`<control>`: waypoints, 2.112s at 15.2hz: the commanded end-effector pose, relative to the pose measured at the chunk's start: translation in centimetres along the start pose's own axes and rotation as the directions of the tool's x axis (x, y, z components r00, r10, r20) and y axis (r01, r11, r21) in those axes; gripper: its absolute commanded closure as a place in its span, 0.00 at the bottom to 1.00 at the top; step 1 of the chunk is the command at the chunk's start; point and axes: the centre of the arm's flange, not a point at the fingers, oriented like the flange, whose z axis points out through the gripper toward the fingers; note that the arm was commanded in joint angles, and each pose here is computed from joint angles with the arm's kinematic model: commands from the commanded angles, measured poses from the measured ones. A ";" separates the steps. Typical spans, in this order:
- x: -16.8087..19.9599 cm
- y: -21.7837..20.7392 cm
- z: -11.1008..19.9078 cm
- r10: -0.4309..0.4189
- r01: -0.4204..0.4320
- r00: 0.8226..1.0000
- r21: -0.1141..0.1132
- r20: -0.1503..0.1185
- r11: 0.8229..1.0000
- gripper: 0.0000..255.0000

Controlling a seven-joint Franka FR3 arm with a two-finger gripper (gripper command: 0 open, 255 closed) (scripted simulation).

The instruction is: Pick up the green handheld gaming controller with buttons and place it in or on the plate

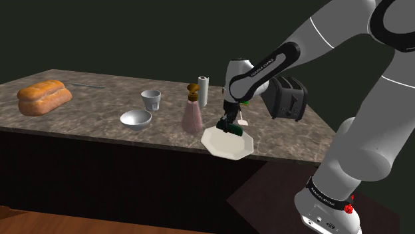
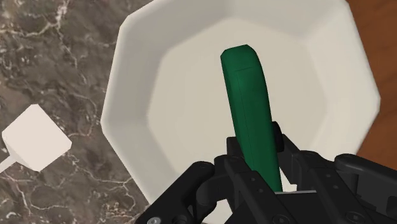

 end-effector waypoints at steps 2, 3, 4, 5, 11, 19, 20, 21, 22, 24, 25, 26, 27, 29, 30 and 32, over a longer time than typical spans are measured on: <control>0.0 -0.1 1.6 0.001 -0.001 1.000 0.000 0.000 1.000 1.00; 0.0 -0.1 2.1 0.001 -0.001 1.000 0.000 0.000 1.000 1.00; 0.0 -0.1 2.6 0.001 -0.001 1.000 0.000 0.000 1.000 1.00; 0.0 -0.1 3.2 0.001 -0.001 1.000 0.000 0.000 1.000 1.00; 0.0 -0.1 5.3 0.001 -0.001 1.000 0.000 0.000 1.000 1.00; 0.0 -0.1 5.3 0.001 -0.001 1.000 0.000 0.000 1.000 0.00; 0.0 -0.1 5.3 0.001 -0.001 1.000 0.000 0.000 1.000 0.00; 0.0 -0.1 5.3 0.001 -0.001 1.000 0.000 0.000 1.000 0.00; 0.0 -0.1 5.3 0.001 -0.001 1.000 0.000 0.000 1.000 0.00; 0.0 -0.1 3.9 0.001 -0.001 1.000 0.000 0.000 1.000 0.00; 0.0 -0.1 2.6 0.001 -0.001 1.000 0.000 0.000 1.000 0.00; 0.0 -0.1 1.3 0.001 -0.001 1.000 0.000 0.000 1.000 0.00; 0.0 -0.1 0.3 0.001 -0.001 1.000 0.000 0.000 1.000 0.00; 0.0 0.0 0.3 0.001 -0.001 1.000 0.000 0.000 1.000 0.00; 0.0 -0.1 0.3 0.001 -0.001 1.000 0.000 0.000 1.000 0.00; 0.0 -0.1 0.3 0.001 -0.001 1.000 0.000 0.000 1.000 0.00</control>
